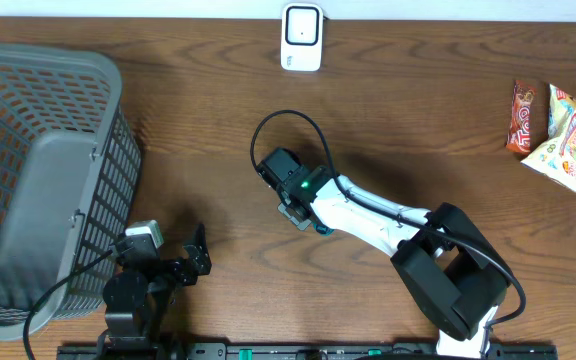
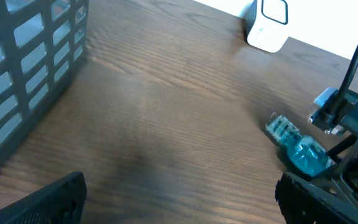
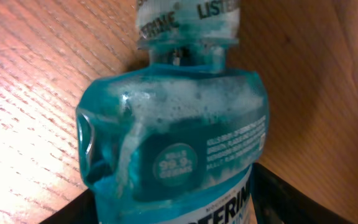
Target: Scan the item barcode
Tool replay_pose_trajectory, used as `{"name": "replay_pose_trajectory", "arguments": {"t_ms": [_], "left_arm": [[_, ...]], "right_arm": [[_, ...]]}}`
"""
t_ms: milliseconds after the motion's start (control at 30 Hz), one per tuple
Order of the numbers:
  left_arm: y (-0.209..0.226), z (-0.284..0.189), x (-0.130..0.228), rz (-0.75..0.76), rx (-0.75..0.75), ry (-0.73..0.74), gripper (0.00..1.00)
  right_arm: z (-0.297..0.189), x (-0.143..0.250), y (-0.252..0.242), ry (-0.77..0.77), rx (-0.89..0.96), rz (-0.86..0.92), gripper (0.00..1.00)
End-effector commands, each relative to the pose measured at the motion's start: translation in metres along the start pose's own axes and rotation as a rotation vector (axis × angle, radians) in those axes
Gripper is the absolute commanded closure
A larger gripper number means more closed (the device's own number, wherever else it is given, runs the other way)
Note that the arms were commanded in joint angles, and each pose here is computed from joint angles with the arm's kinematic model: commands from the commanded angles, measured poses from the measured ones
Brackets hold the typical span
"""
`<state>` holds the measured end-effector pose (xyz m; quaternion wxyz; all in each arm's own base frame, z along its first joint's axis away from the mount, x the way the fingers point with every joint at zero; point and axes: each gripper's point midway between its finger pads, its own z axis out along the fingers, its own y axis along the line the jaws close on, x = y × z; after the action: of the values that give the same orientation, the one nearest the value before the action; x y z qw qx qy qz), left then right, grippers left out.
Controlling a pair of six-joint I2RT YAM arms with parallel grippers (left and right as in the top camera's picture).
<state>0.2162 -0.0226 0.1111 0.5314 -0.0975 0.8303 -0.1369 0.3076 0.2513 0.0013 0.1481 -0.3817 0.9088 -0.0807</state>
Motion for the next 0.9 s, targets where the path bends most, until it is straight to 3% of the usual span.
{"name": "replay_pose_trajectory", "arguments": {"t_ms": [0,200,367,633,867], "left_arm": [[0.001,0.002,0.010,0.010,0.004,0.033,0.02],[0.001,0.002,0.010,0.010,0.004,0.033,0.02],[0.001,0.002,0.010,0.010,0.004,0.033,0.02],[0.001,0.002,0.010,0.010,0.004,0.033,0.02],[0.001,0.002,0.010,0.010,0.004,0.033,0.02]], "right_arm": [[0.043,0.063,0.006,0.215,0.006,-0.019,0.37],[0.034,0.060,0.021,0.249,-0.206,0.066,0.46],[0.006,0.036,0.009,0.263,-0.283,0.117,0.46],[-0.027,0.009,-0.001,0.231,-0.433,0.121,0.59],[-0.027,0.011,-0.007,0.236,-0.445,0.135,0.59]]}}
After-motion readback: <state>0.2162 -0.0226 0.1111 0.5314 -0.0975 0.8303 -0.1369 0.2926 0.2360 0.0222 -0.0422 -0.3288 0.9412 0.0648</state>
